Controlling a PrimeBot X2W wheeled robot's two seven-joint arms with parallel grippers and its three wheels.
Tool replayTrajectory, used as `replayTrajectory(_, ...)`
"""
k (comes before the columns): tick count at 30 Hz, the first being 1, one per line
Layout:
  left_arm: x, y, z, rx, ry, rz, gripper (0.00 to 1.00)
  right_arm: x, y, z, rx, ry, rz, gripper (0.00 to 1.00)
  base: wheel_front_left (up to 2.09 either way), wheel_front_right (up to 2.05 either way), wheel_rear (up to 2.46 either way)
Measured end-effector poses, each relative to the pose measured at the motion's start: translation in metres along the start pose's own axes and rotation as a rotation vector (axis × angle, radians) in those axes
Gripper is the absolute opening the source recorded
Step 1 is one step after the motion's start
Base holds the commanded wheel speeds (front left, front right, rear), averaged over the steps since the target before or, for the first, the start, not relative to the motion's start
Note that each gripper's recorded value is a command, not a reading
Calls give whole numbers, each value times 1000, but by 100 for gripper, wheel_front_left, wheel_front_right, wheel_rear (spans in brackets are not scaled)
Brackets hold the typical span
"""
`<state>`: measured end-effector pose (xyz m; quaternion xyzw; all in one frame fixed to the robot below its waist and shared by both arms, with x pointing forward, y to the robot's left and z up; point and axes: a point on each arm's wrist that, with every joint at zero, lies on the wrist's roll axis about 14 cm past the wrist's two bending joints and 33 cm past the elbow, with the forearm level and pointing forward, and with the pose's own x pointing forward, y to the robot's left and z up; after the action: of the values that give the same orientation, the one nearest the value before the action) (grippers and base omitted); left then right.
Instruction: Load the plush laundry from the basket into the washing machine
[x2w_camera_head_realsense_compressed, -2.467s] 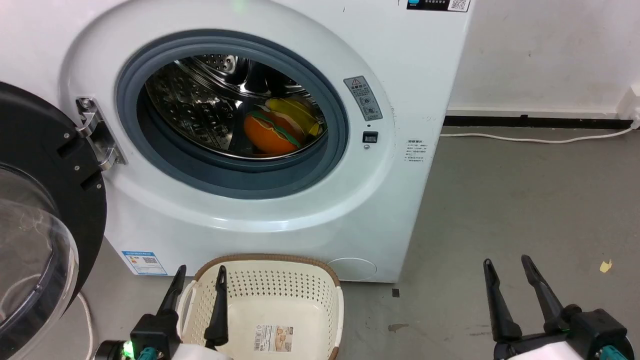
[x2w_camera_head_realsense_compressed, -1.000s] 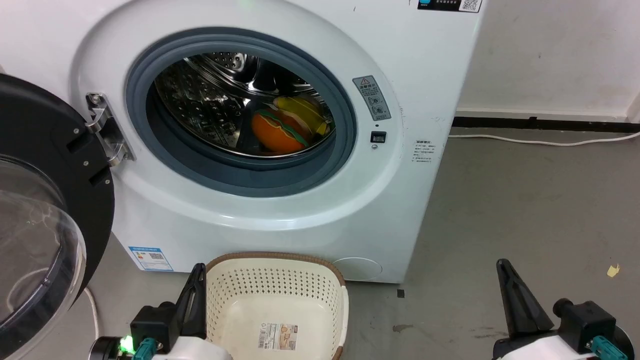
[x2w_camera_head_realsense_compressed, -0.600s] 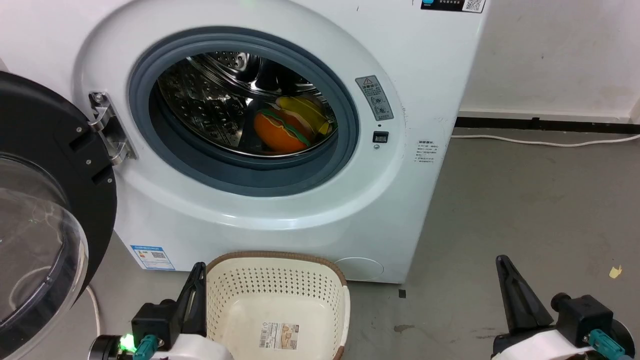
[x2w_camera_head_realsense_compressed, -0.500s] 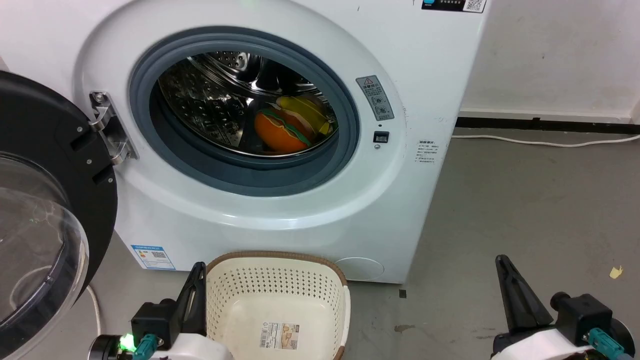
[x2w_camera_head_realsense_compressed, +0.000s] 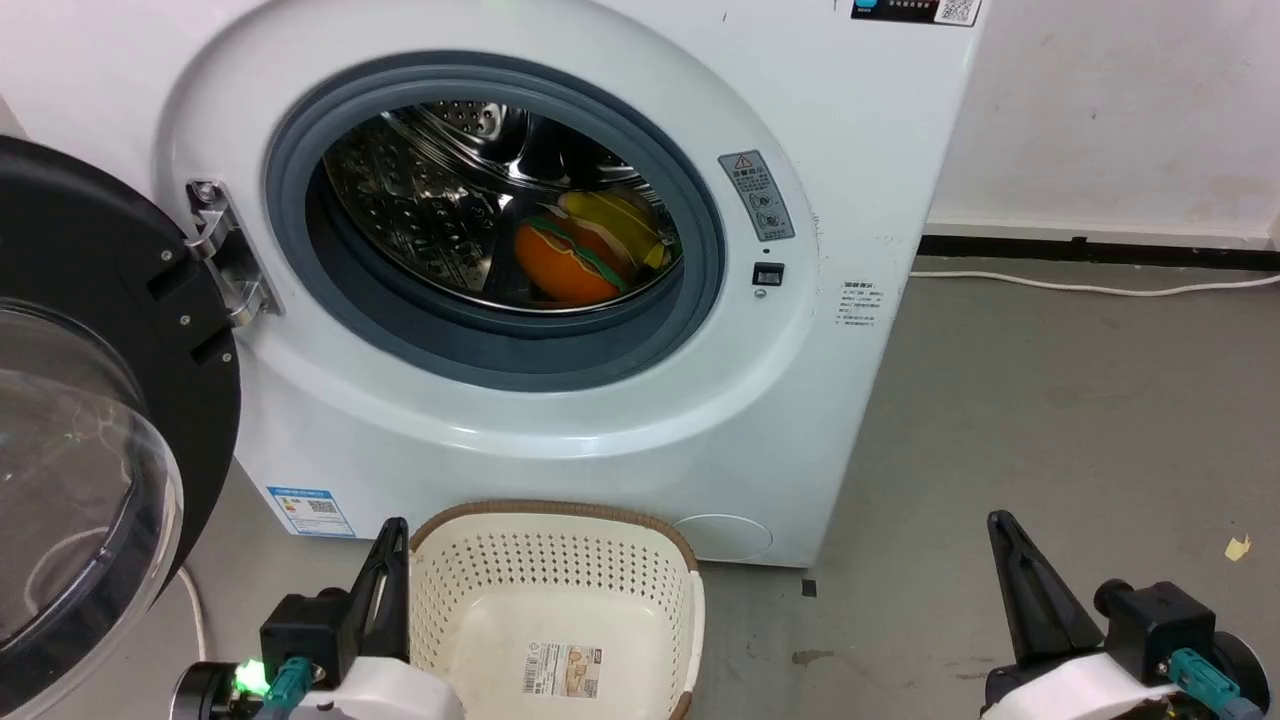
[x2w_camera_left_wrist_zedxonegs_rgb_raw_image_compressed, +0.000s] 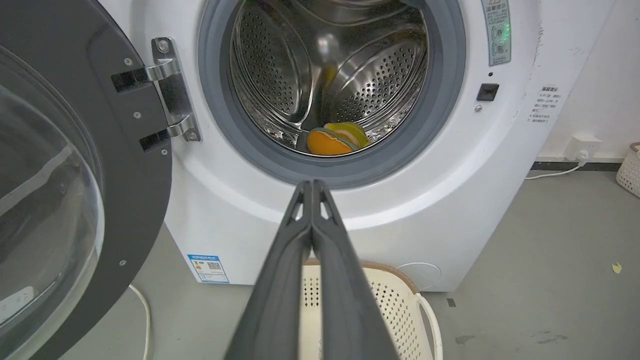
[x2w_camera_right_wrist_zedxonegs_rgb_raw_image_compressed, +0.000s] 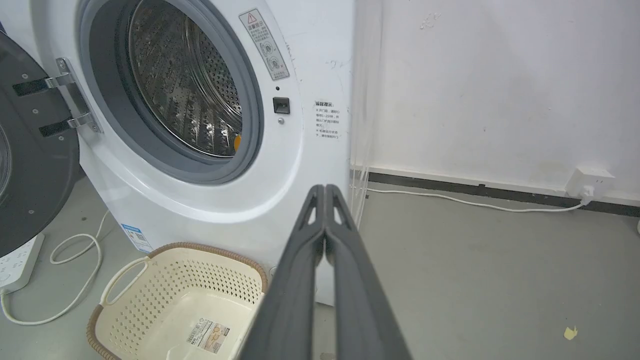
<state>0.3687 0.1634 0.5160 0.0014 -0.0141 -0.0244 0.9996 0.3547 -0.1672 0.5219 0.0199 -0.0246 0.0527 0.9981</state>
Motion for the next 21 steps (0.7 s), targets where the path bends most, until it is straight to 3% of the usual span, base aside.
replayTrajectory(21,0,5,3,19,11,12,0,7,3,1,-28,24,12,0,0,0,0)
